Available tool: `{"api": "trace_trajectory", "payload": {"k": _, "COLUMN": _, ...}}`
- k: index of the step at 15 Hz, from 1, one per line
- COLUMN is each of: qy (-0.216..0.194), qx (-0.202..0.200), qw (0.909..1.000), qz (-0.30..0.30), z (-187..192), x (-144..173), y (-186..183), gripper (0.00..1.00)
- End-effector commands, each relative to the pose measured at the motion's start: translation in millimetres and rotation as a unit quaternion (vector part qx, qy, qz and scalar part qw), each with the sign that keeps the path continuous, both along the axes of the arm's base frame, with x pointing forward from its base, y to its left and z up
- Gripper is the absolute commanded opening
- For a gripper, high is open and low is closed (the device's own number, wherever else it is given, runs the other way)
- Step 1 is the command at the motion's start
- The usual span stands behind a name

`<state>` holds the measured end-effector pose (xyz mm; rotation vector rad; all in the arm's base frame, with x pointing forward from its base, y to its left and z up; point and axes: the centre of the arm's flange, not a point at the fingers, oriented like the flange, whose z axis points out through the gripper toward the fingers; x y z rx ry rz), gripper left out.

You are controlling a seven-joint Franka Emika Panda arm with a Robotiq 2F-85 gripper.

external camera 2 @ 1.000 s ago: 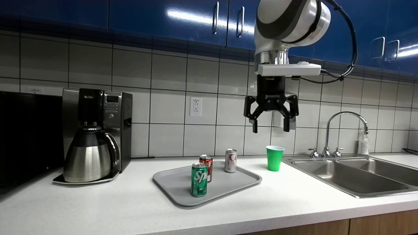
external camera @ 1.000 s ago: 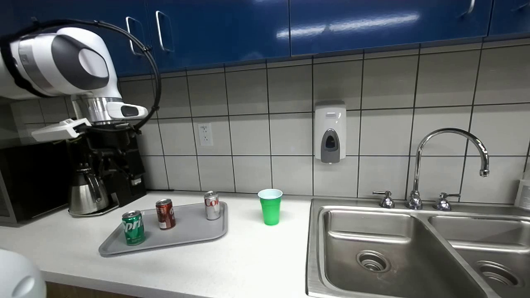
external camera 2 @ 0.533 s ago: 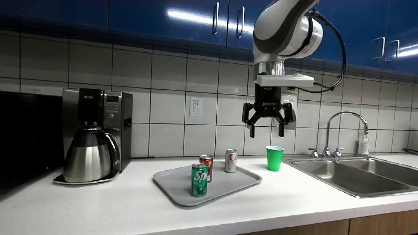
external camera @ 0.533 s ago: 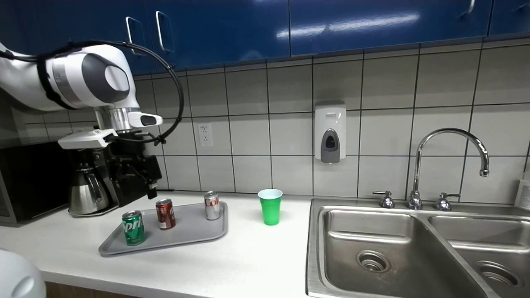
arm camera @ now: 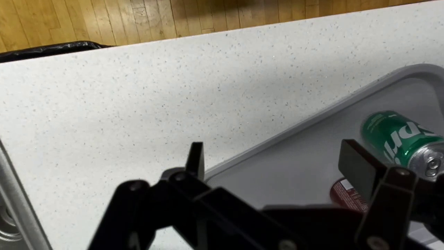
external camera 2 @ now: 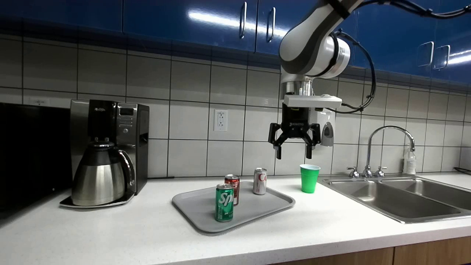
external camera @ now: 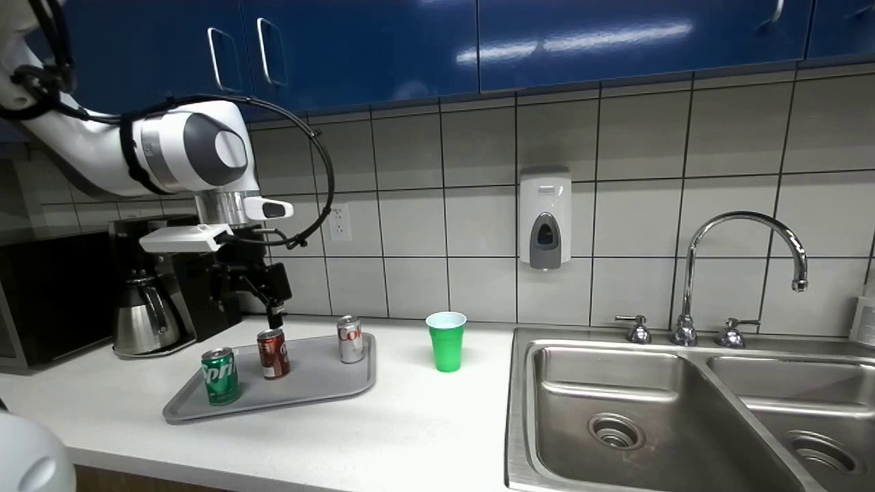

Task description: Take the cans off of the tray

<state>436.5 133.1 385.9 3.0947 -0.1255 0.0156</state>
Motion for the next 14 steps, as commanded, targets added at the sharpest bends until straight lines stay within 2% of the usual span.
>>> {"api": "trace_trajectory", "payload": {"k": 1, "qy": 0.003, "qx": -0.006, "qw": 0.9998, "qz": 0.021, "z": -1, "x": 34, "y": -8, "gripper": 1.00}}
{"api": "trace_trajectory", "payload": {"k": 8, "qy": 0.023, "qx": -0.007, "qw": 0.9985, "qz": 0.049, "z": -26, "x": 69, "y": -18, "gripper": 1.00}}
{"api": "trace_trajectory", "payload": {"k": 14, "qy": 0.035, "qx": -0.001, "qw": 0.9986, "qz": 0.040, "z": -43, "x": 91, "y": -6, "gripper": 1.00}}
